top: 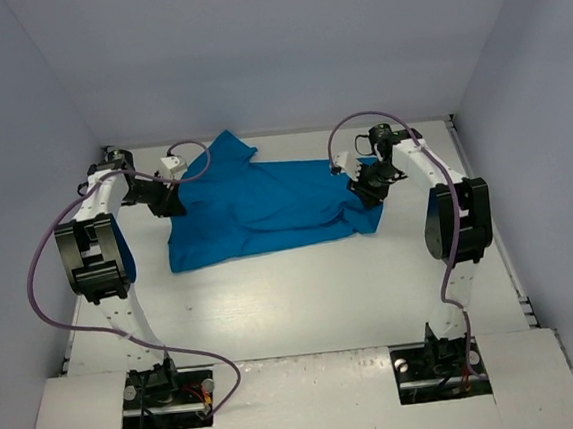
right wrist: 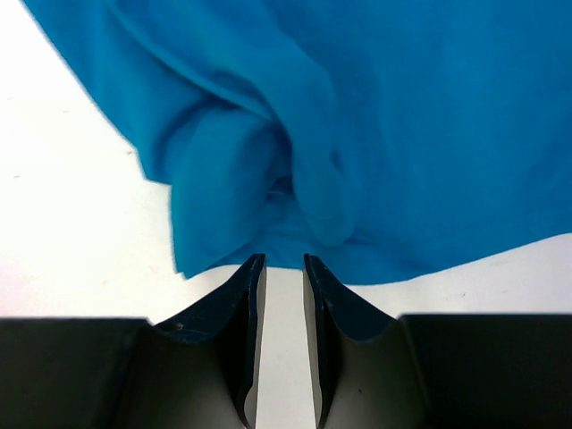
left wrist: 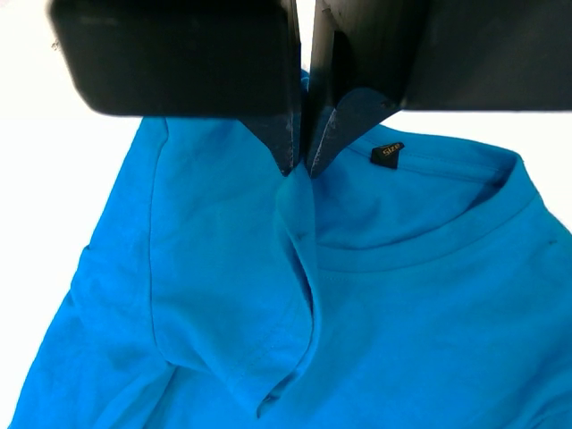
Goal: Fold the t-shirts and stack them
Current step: Flatten out the tshirt
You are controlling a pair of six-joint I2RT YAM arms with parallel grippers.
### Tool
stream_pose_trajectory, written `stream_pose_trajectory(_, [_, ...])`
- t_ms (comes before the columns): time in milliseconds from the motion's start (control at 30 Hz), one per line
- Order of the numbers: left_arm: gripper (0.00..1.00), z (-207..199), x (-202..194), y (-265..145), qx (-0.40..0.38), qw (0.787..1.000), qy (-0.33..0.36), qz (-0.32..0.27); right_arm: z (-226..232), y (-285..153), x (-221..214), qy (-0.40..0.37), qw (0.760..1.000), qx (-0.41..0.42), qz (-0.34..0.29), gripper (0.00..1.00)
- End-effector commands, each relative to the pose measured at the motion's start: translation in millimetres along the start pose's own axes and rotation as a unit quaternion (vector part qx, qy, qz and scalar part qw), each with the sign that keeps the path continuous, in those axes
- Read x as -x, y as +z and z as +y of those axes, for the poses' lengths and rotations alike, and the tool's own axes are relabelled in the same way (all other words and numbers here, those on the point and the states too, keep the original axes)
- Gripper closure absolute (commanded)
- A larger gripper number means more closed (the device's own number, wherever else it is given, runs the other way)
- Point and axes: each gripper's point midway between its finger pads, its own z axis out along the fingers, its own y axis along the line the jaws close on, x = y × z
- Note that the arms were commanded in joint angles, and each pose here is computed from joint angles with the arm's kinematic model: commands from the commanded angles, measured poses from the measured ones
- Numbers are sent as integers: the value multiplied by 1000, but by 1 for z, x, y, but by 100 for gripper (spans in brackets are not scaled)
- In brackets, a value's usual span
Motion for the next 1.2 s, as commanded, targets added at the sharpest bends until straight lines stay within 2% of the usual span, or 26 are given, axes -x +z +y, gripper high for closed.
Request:
stream_pose_trajectory(0, [100, -4, 20, -21, 20, 999, 29, -22, -17, -5, 5, 5, 1000, -4, -20, 78])
stream_pose_trajectory(233, [100, -4, 18, -24, 24, 999, 30, -20, -21, 3, 7, 10, 1000, 5, -25, 72])
stream_pose_trajectory(567, [100, -1, 20, -24, 25, 999, 27, -22, -10, 17, 17, 4, 999, 27, -32, 69])
stream_pose_trajectory(633, [100, -1, 21, -25, 26, 999, 27, -23, -10, 23, 19, 3, 999, 33, -30, 72])
stream_pose_trajectory(700, [100, -1, 22, -26, 27, 999, 24, -25, -11, 27, 23, 5, 999, 35, -31, 85])
stream_pose_trajectory(733, [100, -2, 24, -26, 28, 999, 24, -26, -12, 26, 25, 5, 999, 34, -33, 88])
stream_pose_trajectory(767, [100, -3, 26, -29, 30, 999, 24, -28, -14, 22, 29, 7, 999, 30, -39, 97])
stream_pose_trajectory(800, [100, -4, 29, -32, 33, 999, 21, -30, -15, 18, 33, 5, 999, 26, -44, 100])
stream_pose_trajectory(933, [100, -20, 52, -57, 54, 996, 37, -53, -12, -24, 48, -14, 998, -14, -61, 100])
stream_pose_trajectory(1067, [100, -58, 74, -92, 81, 991, 70, -82, 4, -88, 64, -34, 993, -67, -94, 100])
stream_pose_trajectory(1167, [100, -86, 80, -112, 102, 986, 98, -93, 25, -121, 68, -37, 989, -91, -114, 100])
